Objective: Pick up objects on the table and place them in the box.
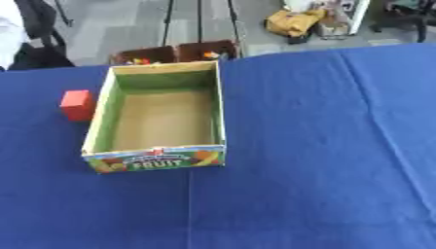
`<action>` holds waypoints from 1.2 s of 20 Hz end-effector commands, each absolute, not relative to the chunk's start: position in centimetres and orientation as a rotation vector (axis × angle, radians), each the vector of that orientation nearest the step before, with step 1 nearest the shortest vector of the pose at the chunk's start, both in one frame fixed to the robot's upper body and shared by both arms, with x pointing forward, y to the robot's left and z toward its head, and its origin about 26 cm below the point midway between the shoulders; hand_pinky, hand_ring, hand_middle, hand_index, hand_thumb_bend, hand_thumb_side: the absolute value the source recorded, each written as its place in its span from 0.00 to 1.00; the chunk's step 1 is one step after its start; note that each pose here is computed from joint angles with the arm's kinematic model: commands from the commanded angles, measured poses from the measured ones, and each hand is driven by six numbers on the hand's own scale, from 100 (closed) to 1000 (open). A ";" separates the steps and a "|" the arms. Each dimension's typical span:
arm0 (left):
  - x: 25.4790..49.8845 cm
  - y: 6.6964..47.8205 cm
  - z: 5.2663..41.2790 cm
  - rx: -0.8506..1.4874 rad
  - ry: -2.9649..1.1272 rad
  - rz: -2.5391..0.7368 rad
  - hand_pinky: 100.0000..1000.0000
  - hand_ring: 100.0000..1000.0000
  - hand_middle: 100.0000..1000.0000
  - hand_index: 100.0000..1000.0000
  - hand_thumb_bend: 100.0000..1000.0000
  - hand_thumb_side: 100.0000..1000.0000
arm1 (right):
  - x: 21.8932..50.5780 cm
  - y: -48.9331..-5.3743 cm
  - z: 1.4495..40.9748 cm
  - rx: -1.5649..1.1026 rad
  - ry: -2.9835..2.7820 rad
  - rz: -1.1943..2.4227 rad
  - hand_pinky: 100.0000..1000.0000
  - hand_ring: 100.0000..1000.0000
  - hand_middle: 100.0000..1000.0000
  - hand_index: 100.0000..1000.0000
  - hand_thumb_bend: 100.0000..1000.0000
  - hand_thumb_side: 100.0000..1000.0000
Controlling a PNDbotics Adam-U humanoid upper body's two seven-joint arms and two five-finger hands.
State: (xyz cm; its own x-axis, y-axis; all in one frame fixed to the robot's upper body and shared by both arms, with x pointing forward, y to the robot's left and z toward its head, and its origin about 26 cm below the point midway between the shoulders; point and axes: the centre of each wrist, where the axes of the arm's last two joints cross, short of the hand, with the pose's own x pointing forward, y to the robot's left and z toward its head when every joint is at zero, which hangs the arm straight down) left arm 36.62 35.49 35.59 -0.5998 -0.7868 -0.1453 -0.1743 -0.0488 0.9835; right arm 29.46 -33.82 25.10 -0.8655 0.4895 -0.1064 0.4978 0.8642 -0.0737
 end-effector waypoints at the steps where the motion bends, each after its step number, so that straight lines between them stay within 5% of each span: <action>1: 37.4 35.8 36.7 1.057 -1.678 -1.737 0.81 0.98 0.95 1.00 0.00 0.92 | 29.0 -33.8 26.0 0.757 2.924 -0.183 0.63 0.77 0.51 0.76 0.06 1.00; 9: 40.1 34.3 36.6 1.055 -1.585 -1.799 0.80 0.97 0.92 1.00 0.00 0.89 | 29.0 -33.7 25.8 0.743 2.934 -0.190 0.63 0.77 0.51 0.76 0.07 1.00; 18: 42.8 33.5 35.8 1.081 -1.506 -1.777 0.90 1.00 1.00 1.00 0.01 1.00 | 29.1 -33.5 26.0 0.721 2.934 -0.207 0.63 0.77 0.50 0.76 0.10 1.00; 20: 43.2 33.2 35.8 1.092 -1.481 -1.772 0.92 1.00 1.00 1.00 0.08 1.00 | 29.1 -33.5 26.0 0.717 2.934 -0.212 0.63 0.77 0.50 0.75 0.10 1.00; 24: 43.7 32.9 35.8 1.143 -1.444 -1.720 0.92 1.00 1.00 1.00 0.38 1.00 | 29.2 -33.5 26.2 0.709 2.930 -0.216 0.64 0.77 0.49 0.75 0.11 1.00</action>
